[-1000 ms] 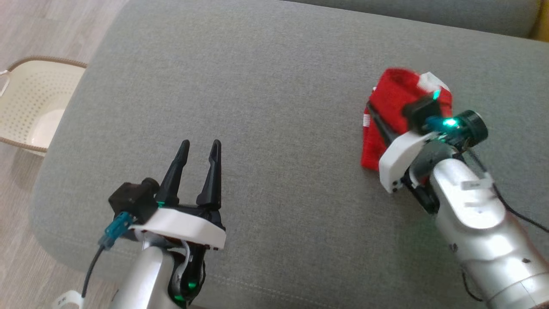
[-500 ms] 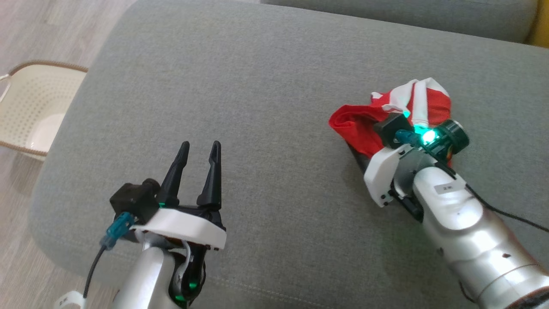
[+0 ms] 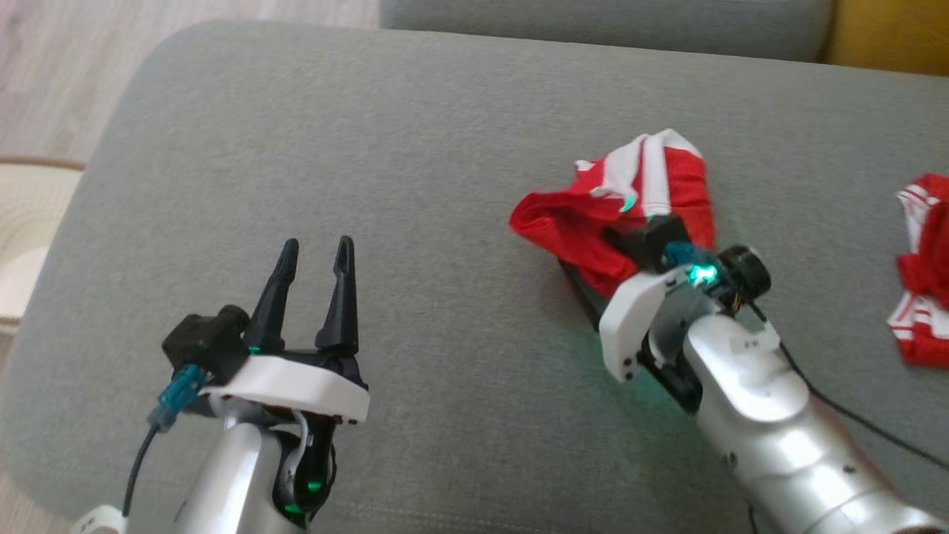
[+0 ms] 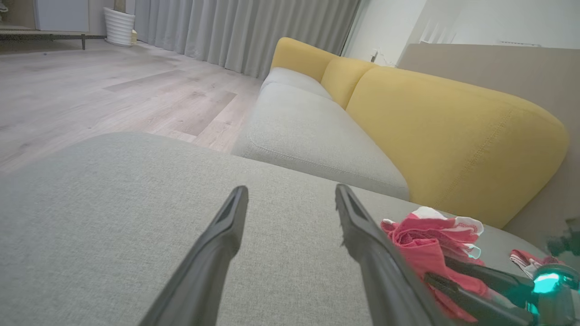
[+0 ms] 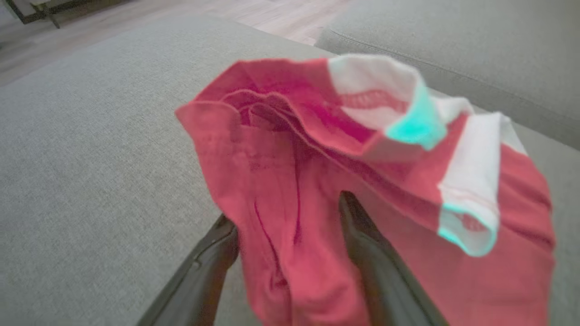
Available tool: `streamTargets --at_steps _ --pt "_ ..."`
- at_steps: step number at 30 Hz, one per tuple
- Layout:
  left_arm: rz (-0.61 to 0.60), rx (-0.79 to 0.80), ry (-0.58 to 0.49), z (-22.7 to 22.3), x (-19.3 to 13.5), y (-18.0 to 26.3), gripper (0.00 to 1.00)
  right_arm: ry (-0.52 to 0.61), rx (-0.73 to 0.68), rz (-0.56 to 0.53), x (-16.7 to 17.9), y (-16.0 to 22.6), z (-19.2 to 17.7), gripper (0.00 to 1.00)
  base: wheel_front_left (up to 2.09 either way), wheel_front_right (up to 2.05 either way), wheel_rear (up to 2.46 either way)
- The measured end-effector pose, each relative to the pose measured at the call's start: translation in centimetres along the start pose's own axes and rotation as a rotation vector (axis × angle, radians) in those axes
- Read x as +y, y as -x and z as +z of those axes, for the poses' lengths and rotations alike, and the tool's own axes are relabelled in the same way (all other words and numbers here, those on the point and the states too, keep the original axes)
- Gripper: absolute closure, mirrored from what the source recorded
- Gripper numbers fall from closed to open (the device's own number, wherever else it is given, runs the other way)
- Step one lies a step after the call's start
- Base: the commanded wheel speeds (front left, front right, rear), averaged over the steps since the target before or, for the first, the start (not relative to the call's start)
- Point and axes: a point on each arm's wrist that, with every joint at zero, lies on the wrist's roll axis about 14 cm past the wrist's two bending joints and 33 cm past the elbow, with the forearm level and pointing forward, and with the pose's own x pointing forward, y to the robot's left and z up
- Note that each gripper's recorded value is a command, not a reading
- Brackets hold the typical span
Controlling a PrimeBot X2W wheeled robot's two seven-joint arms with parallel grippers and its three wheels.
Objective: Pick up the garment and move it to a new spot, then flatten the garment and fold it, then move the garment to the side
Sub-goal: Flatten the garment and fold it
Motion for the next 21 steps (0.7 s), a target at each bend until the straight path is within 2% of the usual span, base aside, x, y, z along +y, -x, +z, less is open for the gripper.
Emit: streamTargets --at_steps 10,15,21 --pt "-0.087 -0.031 -0.015 0.8 -2.5 -1.1 0.0 -0.163 -0.089 -0.082 -0.9 4.0 -0.2 0.0 0.0 0.0 0.0" --pt "-0.126 -0.059 -0.005 1.7 -3.7 -1.6 0.0 -0.226 -0.195 -0.168 -2.9 7.0 0.7 0.0 0.0 0.0 0.0" --pt "-0.182 -0.08 0.008 2.2 -5.5 -2.0 0.0 -0.27 -0.35 -0.327 -6.5 11.7 1.3 0.0 0.0 0.0 0.0"
